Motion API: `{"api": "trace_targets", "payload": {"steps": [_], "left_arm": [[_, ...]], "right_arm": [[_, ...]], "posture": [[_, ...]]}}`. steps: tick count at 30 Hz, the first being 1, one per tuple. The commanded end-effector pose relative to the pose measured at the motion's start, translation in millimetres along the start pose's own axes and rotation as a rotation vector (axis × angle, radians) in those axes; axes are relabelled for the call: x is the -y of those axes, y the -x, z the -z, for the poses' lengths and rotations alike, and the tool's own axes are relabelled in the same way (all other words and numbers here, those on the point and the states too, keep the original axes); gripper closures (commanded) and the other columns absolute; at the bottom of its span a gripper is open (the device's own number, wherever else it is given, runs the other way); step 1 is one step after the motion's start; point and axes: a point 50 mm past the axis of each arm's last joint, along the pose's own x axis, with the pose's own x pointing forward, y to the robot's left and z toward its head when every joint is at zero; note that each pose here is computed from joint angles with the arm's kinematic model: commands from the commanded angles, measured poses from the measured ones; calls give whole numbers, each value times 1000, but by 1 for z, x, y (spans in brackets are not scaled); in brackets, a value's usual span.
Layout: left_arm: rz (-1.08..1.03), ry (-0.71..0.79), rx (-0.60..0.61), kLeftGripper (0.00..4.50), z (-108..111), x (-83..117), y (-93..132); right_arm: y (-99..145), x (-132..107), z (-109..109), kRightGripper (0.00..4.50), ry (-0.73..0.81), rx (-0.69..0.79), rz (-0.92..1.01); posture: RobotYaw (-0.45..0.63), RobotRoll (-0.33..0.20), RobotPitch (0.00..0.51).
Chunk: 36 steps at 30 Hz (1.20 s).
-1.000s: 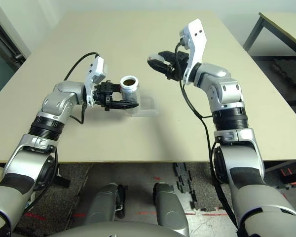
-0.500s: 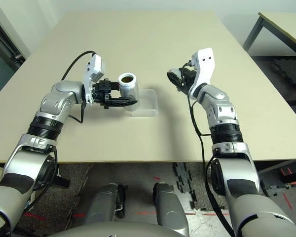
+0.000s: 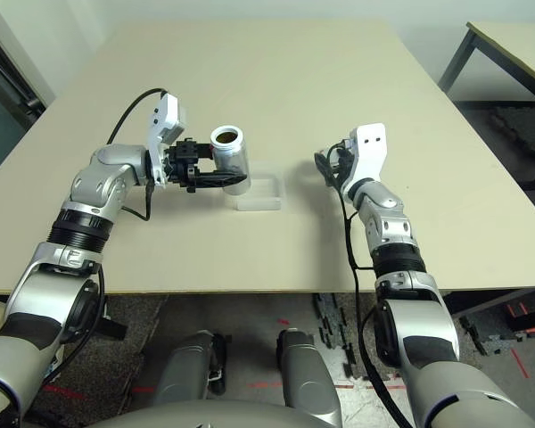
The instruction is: Pour the medicine from the bottle into the box.
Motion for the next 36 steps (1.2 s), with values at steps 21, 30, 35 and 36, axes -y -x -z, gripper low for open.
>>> {"api": "trace_targets", "payload": {"steps": [21,30,35,36], "left_arm": [[-12,-2,24,1834,-2,-1,-1],[-22,-7,24,1834,-3,-2,0],[-61,-16,40,1834,-6,-6,2],[-73,-17,45,1834,-7,-8,3]], "right_arm": [[-3,-9,29,1985,-67,-49,139],[-5,-9,28,0,-70,-60,125],[-6,-12,21,0,-71,-45,93],[-6,-13,17,0,-73,-32,82]], "posture": [[15,0,82],[19,0,80],[17,0,76],[17,0,76]]}}
